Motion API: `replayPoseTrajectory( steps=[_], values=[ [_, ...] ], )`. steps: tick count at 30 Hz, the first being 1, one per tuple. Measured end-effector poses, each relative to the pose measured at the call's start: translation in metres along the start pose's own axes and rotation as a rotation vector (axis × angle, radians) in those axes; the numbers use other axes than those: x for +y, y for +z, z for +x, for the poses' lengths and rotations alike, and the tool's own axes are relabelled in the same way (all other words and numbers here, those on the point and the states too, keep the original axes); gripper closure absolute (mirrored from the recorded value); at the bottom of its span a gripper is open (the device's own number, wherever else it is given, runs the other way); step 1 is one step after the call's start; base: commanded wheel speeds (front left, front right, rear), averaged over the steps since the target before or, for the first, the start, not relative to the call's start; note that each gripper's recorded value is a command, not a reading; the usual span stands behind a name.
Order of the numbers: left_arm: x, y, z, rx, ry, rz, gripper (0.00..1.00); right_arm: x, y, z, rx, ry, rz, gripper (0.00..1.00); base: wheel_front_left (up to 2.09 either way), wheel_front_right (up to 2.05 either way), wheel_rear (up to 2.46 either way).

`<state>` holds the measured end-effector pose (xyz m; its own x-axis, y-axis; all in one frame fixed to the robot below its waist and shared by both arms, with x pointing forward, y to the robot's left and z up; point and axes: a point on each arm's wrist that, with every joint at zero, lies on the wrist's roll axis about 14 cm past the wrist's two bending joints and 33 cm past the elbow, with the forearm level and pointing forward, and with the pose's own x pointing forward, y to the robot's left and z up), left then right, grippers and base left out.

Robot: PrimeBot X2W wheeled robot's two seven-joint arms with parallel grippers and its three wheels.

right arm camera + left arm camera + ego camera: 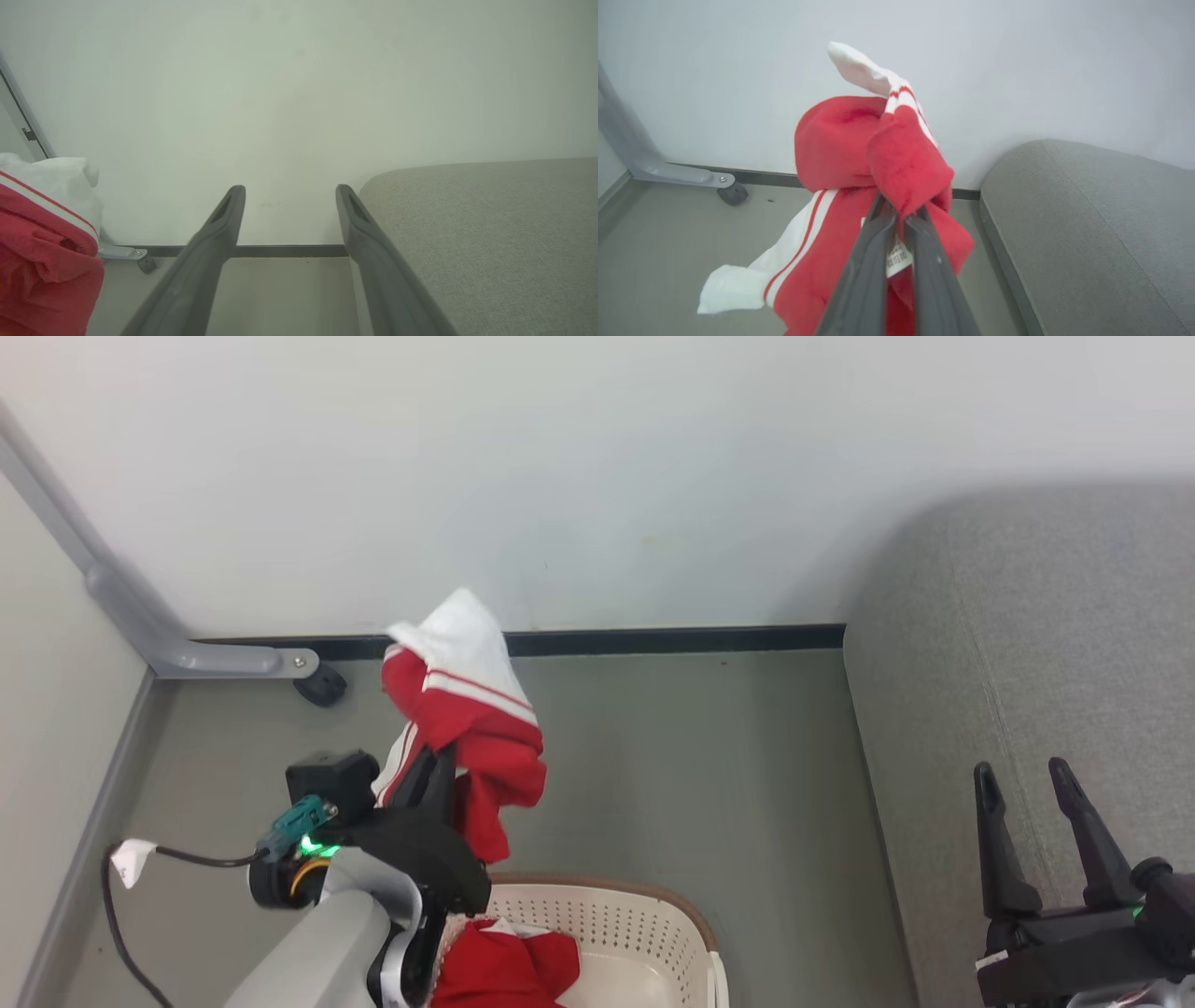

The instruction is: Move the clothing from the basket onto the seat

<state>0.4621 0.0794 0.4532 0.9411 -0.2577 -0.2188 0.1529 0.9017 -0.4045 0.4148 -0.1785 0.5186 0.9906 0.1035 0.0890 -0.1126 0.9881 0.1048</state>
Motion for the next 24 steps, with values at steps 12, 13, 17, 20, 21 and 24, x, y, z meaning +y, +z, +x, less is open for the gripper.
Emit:
replayPoseTrajectory(
  steps=[12, 13, 17, 20, 21, 24],
  values=[
    [-0.075, 0.115, -0.029, -0.356, -0.228, 0.064, 1.00, 0.018, 0.007, -0.015, -0.010, 0.033, 0.013, 0.00, 0.00, 0.00, 0.00],
    [-0.082, 0.124, -0.034, -0.383, -0.251, 0.061, 1.00, 0.019, 0.005, -0.017, -0.003, 0.036, 0.015, 0.00, 0.00, 0.00, 0.00],
    [-0.109, 0.149, -0.051, -0.470, -0.334, 0.053, 1.00, 0.026, 0.006, -0.019, -0.002, 0.052, 0.021, 0.00, 0.00, 0.00, 0.00],
    [-0.126, 0.161, -0.063, -0.511, -0.388, 0.046, 1.00, 0.029, 0.008, -0.020, -0.006, 0.060, 0.023, 0.00, 0.00, 0.00, 0.00],
    [-0.131, 0.164, -0.067, -0.524, -0.405, 0.045, 1.00, 0.031, 0.009, -0.021, -0.008, 0.062, 0.025, 0.00, 0.00, 0.00, 0.00],
    [-0.148, 0.171, -0.078, -0.554, -0.465, 0.054, 1.00, 0.035, 0.010, -0.024, -0.008, 0.070, 0.032, 0.00, 0.00, 0.00, 0.00]
  ],
)
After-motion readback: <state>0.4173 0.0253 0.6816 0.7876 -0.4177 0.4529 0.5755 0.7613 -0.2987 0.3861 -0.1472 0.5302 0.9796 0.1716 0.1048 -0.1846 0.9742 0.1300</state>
